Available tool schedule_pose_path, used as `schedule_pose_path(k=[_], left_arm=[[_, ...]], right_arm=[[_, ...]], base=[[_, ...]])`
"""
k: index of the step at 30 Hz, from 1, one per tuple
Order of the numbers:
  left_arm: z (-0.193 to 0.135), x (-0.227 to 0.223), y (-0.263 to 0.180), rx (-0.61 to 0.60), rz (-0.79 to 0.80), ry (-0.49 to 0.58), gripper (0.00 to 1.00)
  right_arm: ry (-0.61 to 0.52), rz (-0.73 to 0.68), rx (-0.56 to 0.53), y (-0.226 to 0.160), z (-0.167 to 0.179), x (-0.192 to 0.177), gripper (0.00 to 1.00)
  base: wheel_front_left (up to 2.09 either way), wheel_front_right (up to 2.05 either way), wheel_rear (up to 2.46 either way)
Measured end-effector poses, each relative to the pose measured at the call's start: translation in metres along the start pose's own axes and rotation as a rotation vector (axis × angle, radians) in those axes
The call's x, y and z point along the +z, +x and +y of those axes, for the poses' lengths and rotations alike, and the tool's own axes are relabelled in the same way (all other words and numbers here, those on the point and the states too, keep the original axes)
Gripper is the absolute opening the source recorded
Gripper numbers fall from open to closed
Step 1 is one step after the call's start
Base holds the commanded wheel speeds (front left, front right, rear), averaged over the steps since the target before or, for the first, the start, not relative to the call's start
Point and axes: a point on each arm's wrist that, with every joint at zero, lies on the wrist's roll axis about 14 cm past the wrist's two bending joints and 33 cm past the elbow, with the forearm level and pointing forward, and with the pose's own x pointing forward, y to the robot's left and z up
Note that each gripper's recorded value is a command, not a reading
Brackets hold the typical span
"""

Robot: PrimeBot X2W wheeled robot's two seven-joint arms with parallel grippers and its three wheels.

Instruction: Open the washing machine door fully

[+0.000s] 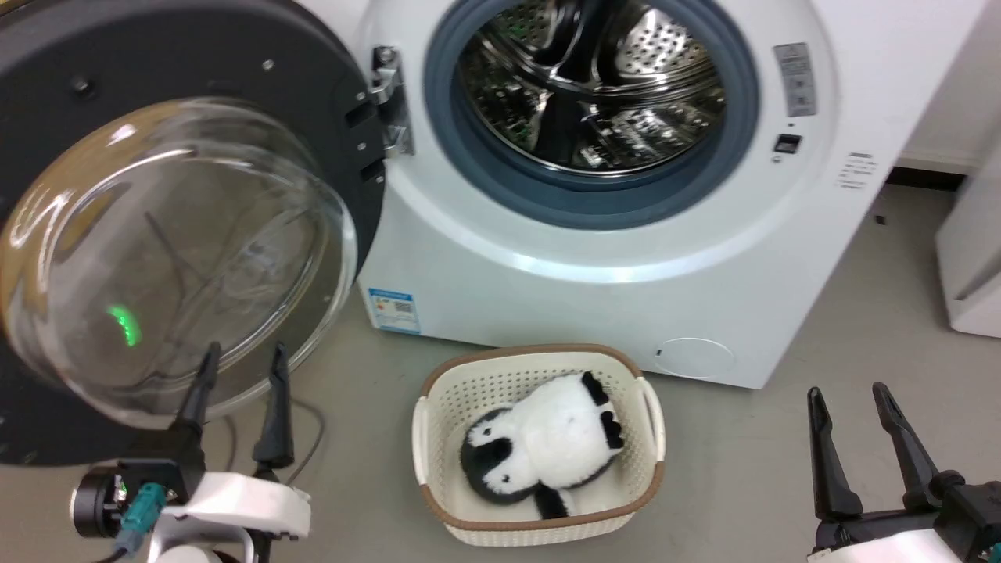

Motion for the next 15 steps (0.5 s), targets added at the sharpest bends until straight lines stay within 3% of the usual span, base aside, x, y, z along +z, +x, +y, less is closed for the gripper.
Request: schedule_pose_path(k=[15], left_arm=[[-0.055, -0.018, 0.005, -0.144, 0.042, -0.028, 1.00]], right_arm=[[-0.018, -0.021, -0.125, -0.034, -0.035, 0.013, 1.00]], base=[[0.00, 0.00, 0.00]])
